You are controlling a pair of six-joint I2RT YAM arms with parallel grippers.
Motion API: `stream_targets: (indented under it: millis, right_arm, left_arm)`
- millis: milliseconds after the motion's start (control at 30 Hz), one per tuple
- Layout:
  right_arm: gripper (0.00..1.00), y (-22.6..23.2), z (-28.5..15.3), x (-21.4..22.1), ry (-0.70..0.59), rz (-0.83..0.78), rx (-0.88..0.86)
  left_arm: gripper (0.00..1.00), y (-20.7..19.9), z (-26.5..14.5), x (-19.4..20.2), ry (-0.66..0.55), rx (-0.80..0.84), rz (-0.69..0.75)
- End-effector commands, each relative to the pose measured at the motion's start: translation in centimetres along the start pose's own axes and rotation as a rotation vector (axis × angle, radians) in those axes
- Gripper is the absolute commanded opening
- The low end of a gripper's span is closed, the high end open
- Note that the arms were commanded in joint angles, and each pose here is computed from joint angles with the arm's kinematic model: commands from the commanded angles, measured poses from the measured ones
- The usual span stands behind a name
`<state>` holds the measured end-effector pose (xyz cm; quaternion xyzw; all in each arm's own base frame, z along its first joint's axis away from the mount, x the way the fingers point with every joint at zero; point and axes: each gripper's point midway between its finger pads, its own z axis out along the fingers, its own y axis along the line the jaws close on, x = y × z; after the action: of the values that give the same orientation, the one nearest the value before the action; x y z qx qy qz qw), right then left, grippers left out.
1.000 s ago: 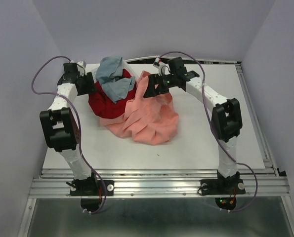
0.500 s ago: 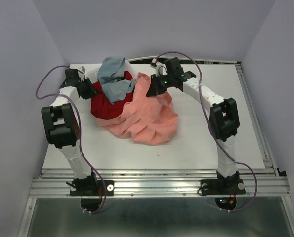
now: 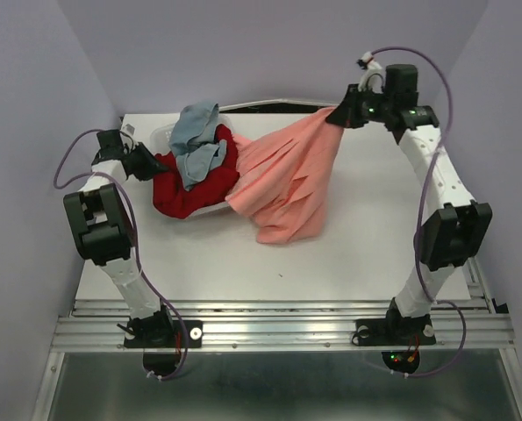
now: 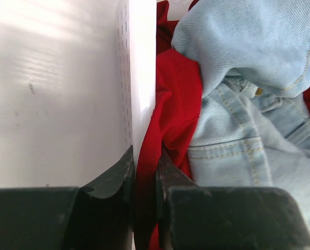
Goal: Fold and stack the skirts
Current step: Grab the skirt from the pile, then move the skirt to the center of the board
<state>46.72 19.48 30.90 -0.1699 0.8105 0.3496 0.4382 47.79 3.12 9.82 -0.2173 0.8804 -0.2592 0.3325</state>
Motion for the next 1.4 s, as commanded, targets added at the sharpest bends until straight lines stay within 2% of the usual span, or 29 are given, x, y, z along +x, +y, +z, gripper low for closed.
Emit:
stream_targets:
  millis: [0,200,333,433,467,567,633,667,800,867,900,933,1000,1033,1067,1133,1167,1200,1233,1267,1300,1333,1367]
  right_arm:
    - [0.01,-0.5,-8.3,-6.4,-0.217,-0.112,0.066]
    - [0.01,-2.1,-9.8,-6.0,-0.231,-0.103,0.148]
    - [0.01,-3.1,-9.3,-4.4,-0.2,-0.083,0.172]
    - [0.01,-4.3,-9.1,-3.1,-0.175,-0.062,0.2]
    - [0.01,-4.5,-9.0,-2.8,-0.169,-0.058,0.202]
    - [0.01,-5.2,-8.5,-2.0,-0.148,-0.04,0.212]
    - [0.01,-5.5,-8.3,-1.9,-0.138,-0.043,0.212]
    - [0.01,-5.6,-8.2,-1.8,-0.134,-0.041,0.21]
    - [0.01,-5.6,-7.9,-1.5,-0.124,-0.035,0.197]
    - [0.01,-5.4,-7.9,-1.6,-0.126,-0.036,0.188]
    - [0.01,-5.3,-7.9,-1.6,-0.125,-0.039,0.184]
    - [0.01,-5.2,-8.0,-1.7,-0.126,-0.039,0.182]
    - [0.01,-5.0,-8.1,-1.7,-0.126,-0.043,0.174]
    - [0.01,-5.0,-8.0,-1.6,-0.125,-0.044,0.173]
    - [0.01,-4.9,-8.0,-1.5,-0.121,-0.041,0.17]
    - [0.01,-4.9,-8.1,-1.4,-0.12,-0.044,0.169]
    - [0.01,-4.8,-8.1,-1.4,-0.119,-0.043,0.168]
    - [0.01,-4.8,-8.1,-1.4,-0.119,-0.043,0.168]
    - [0.01,-4.9,-8.0,-1.3,-0.117,-0.043,0.168]
    - [0.01,-4.9,-8.0,-1.3,-0.116,-0.042,0.168]
    - [0.01,-4.9,-8.0,-1.3,-0.116,-0.042,0.169]
    - [0.01,-5.0,-8.0,-1.2,-0.113,-0.04,0.17]
    - [0.01,-5.0,-8.0,-1.1,-0.111,-0.039,0.171]
  left_arm:
    - [0.0,-1.1,-3.6,-4.2,-0.154,0.02,-0.042]
    - [0.0,0.9,-4.3,-5.2,-0.241,-0.085,-0.197]
    - [0.0,1.6,-4.8,-4.4,-0.281,-0.117,-0.319]
    - [0.0,1.4,-5.6,-2.9,-0.339,-0.108,-0.468]
    - [0.15,0.9,-5.3,-2.4,-0.338,-0.078,-0.474]
    - [0.32,-1.7,-4.6,-1.5,-0.323,0.039,-0.419]
    - [0.64,-3.3,-4.3,-1.2,-0.312,0.071,-0.304]
    - [0.69,-3.9,-4.5,-1.3,-0.313,0.089,-0.258]
    - [0.74,-7.2,-8.2,-2.5,-0.371,0.165,0.038]
    - [0.74,-8.1,-9.8,-3.0,-0.378,0.155,0.284]
    - [0.74,-8.0,-10.5,-2.0,-0.324,0.133,0.364]
    - [0.74,-7.4,-11.1,-2.3,-0.321,0.093,0.581]
    - [0.75,-7.3,-12.6,-3.3,-0.312,0.029,0.762]
    - [0.75,-6.3,-12.7,-2.1,-0.232,0.005,0.829]
    - [0.75,-6.5,-13.4,-3.2,-0.222,-0.011,1.036]
    - [0.72,-6.5,-14.0,-1.8,-0.119,0.037,1.27]
    - [0.72,-5.9,-13.7,-2.5,-0.097,0.02,1.457]
    - [0.72,-5.0,-13.6,-1.5,-0.023,0.039,1.526]
    - [0.7,-3.6,-13.6,0.1,0.143,0.121,1.767]
    - [0.7,-3.7,-13.3,-0.5,0.14,0.12,1.772]
    - [0.76,-2.4,-13.5,1.3,0.271,0.211,1.954]
    - [0.83,-2.1,-13.4,1.5,0.311,0.247,2.021]
    - [0.83,-1.5,-12.7,1.7,0.347,0.276,2.062]
